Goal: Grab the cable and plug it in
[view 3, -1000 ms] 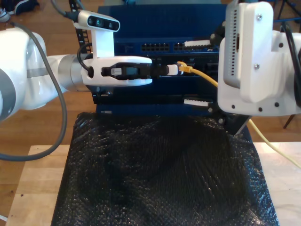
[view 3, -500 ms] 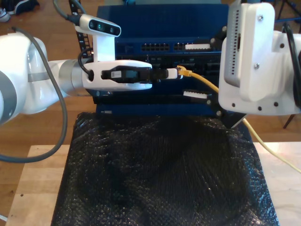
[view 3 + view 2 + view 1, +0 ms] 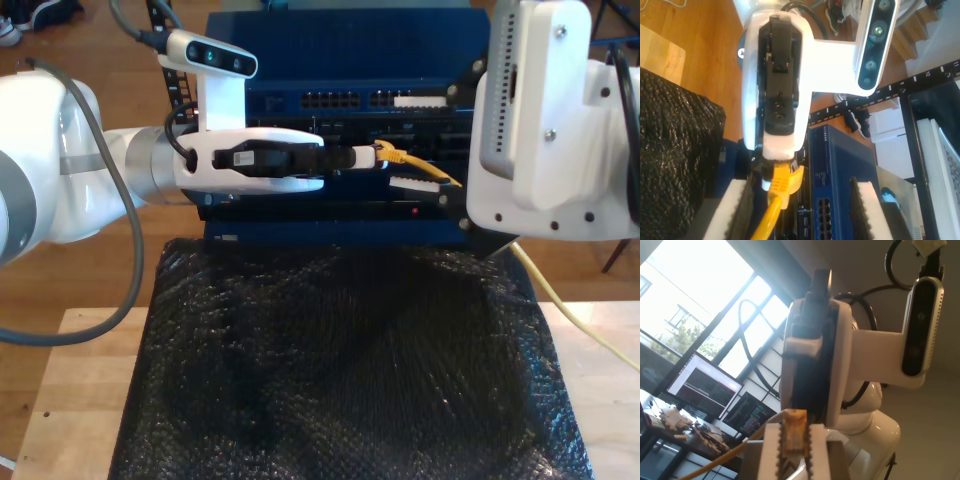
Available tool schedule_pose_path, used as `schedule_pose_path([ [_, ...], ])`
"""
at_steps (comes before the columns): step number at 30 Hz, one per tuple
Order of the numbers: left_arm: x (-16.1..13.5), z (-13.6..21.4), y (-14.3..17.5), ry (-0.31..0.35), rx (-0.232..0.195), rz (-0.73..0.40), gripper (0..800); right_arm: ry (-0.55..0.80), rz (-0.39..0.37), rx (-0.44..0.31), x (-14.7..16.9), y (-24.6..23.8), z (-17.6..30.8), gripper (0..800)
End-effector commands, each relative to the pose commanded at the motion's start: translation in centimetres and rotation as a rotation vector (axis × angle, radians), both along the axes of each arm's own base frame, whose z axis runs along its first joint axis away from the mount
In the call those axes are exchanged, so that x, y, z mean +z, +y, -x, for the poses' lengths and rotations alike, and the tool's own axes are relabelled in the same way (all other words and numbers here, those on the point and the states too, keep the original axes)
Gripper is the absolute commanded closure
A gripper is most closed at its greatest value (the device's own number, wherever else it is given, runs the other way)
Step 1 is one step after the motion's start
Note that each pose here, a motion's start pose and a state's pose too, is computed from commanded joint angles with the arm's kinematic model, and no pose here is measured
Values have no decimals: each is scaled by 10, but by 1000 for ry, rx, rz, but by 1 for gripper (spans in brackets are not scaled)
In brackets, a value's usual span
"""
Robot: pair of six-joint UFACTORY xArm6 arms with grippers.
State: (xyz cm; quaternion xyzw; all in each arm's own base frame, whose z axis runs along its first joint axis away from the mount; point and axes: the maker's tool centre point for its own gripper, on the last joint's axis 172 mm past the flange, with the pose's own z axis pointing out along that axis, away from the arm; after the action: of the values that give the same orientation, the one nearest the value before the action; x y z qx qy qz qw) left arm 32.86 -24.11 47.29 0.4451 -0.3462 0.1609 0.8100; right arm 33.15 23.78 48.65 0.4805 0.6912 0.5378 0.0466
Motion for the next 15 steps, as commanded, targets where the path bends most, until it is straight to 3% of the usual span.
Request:
schedule_pose_path([
  [15, 5, 3, 1, -10, -12, 12, 780, 5, 0, 35, -1, 12, 9, 344],
])
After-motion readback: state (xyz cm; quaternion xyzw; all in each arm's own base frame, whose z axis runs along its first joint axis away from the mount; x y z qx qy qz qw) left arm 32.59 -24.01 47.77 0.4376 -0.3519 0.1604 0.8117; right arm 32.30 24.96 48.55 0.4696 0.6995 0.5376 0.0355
